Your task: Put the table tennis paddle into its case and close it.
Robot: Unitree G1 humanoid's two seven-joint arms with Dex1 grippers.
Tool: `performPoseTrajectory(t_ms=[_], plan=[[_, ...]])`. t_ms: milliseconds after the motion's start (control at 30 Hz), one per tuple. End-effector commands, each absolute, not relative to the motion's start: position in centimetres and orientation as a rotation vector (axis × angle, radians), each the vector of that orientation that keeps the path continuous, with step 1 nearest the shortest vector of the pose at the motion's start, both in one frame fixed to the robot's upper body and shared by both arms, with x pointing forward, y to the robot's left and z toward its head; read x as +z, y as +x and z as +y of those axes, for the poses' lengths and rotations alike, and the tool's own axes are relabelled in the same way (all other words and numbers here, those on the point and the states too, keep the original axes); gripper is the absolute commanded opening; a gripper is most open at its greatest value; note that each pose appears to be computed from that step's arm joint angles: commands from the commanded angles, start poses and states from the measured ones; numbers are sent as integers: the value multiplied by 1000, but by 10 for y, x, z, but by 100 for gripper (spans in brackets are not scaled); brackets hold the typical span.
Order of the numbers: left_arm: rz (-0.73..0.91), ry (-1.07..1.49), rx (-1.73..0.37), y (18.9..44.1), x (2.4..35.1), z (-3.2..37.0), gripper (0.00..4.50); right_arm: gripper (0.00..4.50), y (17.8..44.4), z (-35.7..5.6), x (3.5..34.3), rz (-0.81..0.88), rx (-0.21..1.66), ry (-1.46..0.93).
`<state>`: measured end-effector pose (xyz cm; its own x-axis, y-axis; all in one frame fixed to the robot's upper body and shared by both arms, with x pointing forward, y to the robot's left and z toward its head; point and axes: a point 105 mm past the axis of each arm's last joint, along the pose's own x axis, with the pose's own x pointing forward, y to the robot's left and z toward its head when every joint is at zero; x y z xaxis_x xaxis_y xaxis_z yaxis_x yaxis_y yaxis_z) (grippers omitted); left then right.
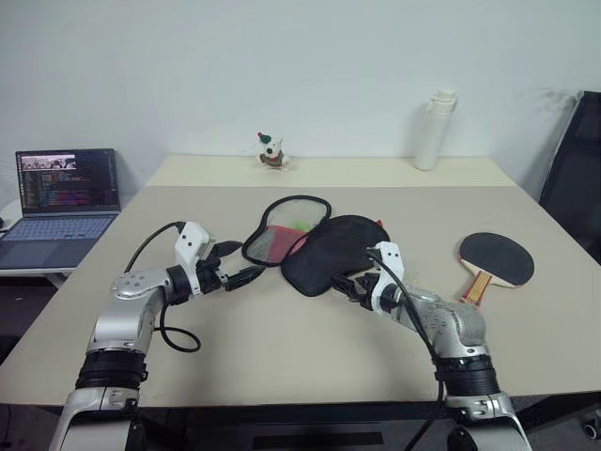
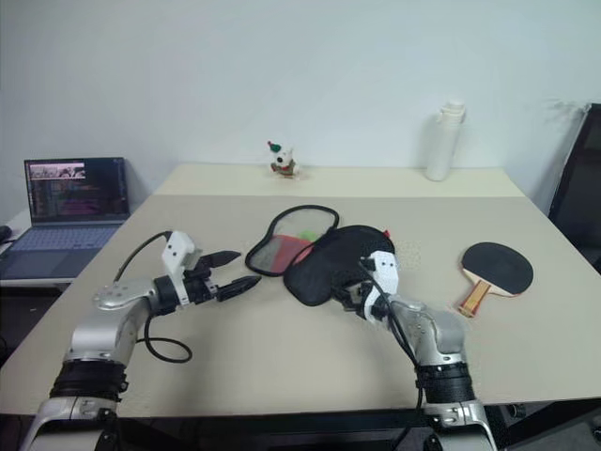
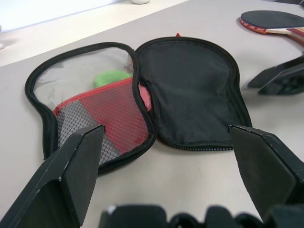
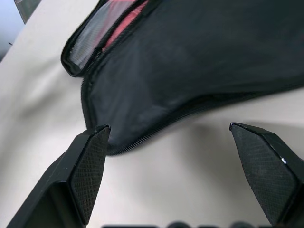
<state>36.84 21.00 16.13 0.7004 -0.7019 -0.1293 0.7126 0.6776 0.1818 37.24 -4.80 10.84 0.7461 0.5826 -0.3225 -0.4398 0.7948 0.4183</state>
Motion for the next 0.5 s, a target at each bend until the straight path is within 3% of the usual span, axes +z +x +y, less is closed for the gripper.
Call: performPoseTrajectory(t_ms=[33, 333, 500], plan=[[-14, 257, -795, 371, 179, 207, 450, 442, 378, -35, 122, 398, 596, 319], [-17, 260, -808, 371, 178, 200, 450, 442, 383, -3, 128, 335, 639, 275], [-14, 262, -812, 368, 176, 198, 450, 285, 385, -5, 131, 320, 617, 298]])
